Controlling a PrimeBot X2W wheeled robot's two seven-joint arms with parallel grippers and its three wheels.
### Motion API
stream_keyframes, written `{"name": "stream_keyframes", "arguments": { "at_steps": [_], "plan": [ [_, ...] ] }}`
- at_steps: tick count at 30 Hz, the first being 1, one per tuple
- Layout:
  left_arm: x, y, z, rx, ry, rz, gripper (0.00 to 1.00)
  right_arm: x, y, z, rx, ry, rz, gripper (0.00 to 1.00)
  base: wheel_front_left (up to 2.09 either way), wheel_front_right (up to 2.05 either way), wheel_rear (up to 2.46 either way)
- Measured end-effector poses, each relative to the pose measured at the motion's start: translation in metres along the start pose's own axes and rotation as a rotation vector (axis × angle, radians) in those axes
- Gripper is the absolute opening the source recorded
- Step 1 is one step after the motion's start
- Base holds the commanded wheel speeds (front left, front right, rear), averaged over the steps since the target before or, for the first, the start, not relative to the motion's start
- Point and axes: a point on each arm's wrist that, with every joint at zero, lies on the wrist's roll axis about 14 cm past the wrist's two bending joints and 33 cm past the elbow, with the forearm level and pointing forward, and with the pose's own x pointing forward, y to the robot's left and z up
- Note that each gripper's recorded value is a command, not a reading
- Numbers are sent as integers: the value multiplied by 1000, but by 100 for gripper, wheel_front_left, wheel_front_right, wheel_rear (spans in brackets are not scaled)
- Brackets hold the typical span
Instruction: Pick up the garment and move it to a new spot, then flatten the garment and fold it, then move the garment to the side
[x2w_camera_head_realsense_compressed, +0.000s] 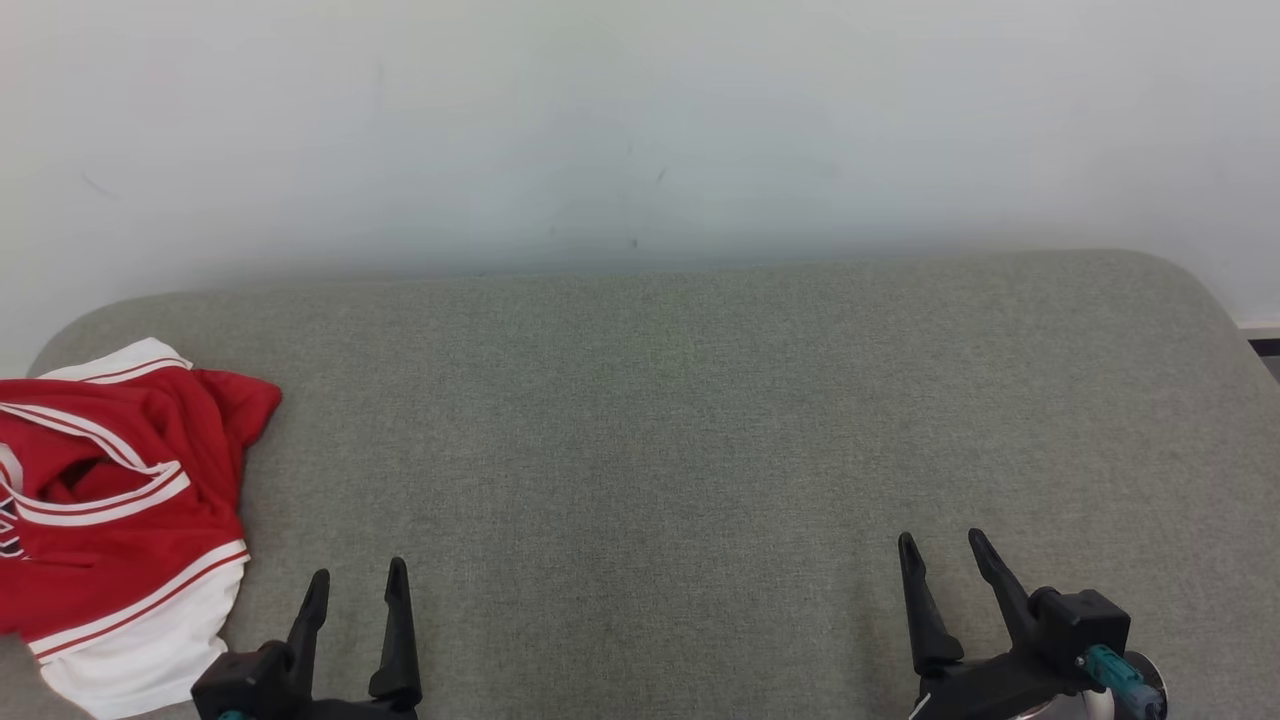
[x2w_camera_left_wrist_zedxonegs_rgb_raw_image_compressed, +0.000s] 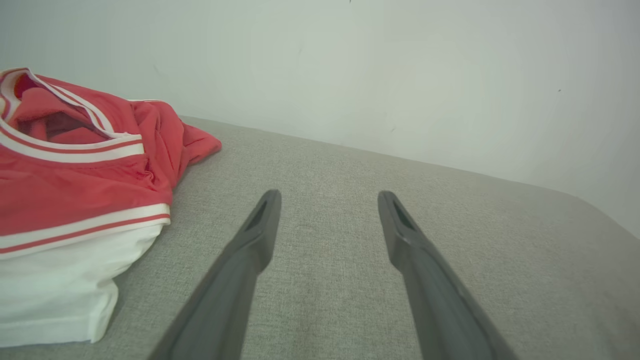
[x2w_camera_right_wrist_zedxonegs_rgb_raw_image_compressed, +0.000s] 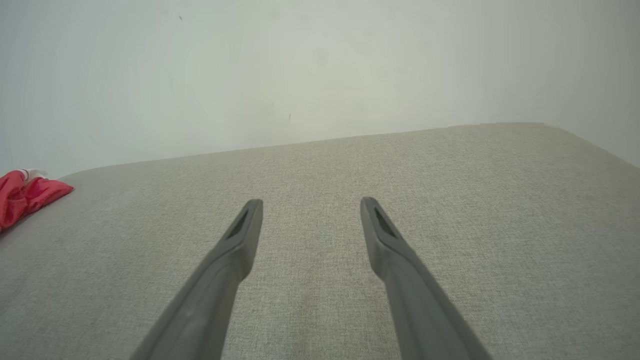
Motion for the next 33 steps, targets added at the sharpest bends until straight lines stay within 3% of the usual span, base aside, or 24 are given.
{"name": "stream_keyframes", "arguments": {
  "at_steps": [11,33],
  "plan": [
    [-1,-3,0,63,-11,-13,100,-1,6,0,-74,-5,27,100,0,0,0],
    [-2,4,-9,36,15,16,100,0,8,-2,-93,-1,38,100,0,0,0]
  ]
}}
